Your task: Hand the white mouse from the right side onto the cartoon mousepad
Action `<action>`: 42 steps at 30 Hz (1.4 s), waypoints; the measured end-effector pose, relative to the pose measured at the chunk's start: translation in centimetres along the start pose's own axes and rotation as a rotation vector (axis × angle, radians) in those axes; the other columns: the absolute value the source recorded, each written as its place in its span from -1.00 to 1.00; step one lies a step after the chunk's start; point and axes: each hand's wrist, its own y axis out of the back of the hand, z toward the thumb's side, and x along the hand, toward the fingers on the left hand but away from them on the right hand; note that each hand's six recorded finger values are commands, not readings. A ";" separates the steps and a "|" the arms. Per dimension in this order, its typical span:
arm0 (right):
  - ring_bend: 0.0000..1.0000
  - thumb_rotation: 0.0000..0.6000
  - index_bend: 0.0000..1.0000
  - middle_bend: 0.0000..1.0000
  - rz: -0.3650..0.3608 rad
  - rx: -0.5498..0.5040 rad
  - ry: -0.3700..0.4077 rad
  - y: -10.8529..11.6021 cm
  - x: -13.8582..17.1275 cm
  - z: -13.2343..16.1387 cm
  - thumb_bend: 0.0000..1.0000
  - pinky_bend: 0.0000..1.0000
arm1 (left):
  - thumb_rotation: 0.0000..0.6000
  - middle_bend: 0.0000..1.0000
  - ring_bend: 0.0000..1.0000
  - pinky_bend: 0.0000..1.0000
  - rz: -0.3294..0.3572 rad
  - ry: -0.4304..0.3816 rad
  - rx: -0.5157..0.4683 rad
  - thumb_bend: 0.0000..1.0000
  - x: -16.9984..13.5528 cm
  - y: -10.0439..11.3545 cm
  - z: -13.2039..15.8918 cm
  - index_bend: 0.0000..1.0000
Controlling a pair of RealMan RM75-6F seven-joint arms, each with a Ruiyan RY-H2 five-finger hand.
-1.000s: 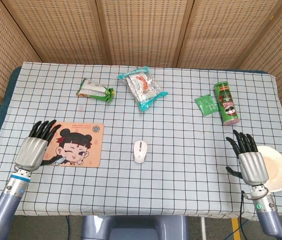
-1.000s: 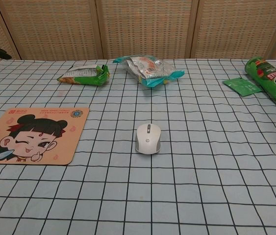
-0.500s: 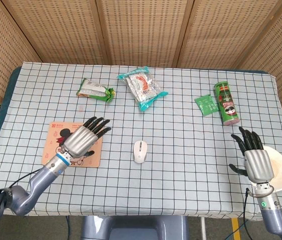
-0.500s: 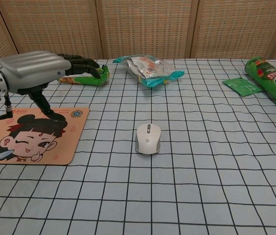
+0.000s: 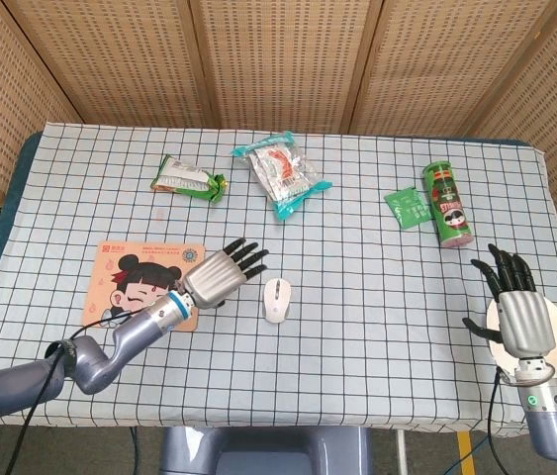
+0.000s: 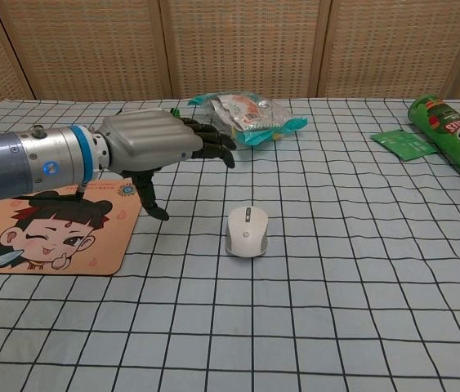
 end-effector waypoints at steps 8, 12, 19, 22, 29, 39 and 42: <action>-1.00 1.00 -0.56 -0.92 -0.010 -0.009 -0.012 0.4 -0.1 -0.5 -0.64 -0.94 | 1.00 -0.95 -0.94 -0.82 -0.015 -0.050 0.041 -0.94 3.3 -0.4 2.4 -0.68; -1.00 1.00 -0.56 -0.91 -0.019 -0.017 -0.014 0.6 -0.2 -0.6 -0.64 -0.94 | 1.00 -0.96 -0.94 -0.82 -0.015 -0.065 0.057 -0.94 4.9 -0.4 3.4 -0.69; -1.00 1.00 -0.54 -0.89 -0.029 -0.027 -0.019 0.8 -0.3 -0.9 -0.64 -0.94 | 1.00 -1.00 -0.99 -0.83 -0.032 -0.085 0.080 -0.93 6.7 -0.5 4.4 -0.70; -1.00 1.00 -0.54 -0.89 -0.030 -0.027 -0.020 0.9 -0.3 -1.0 -0.64 -0.94 | 1.00 -0.97 -0.99 -0.83 -0.036 -0.097 0.087 -0.93 7.3 -0.4 5.0 -0.64; -1.00 1.00 -0.53 -0.87 -0.041 -0.033 -0.025 1.0 -0.5 -1.2 -0.64 -0.94 | 1.00 -0.90 -0.99 -0.82 -0.072 -0.131 0.108 -0.90 7.8 -0.8 6.0 -0.55; -1.00 1.00 -0.51 -0.86 -0.057 -0.034 -0.019 1.3 -0.5 -1.3 -0.64 -0.94 | 1.00 -0.41 -0.68 -0.57 -0.033 -0.131 0.114 -0.67 7.5 -0.5 5.8 0.08; -1.00 1.00 -0.51 -0.85 -0.058 -0.032 -0.020 1.3 -0.5 -1.3 -0.64 -0.94 | 1.00 -0.39 -0.66 -0.57 -0.004 -0.132 0.126 -0.64 7.1 -0.1 5.4 0.10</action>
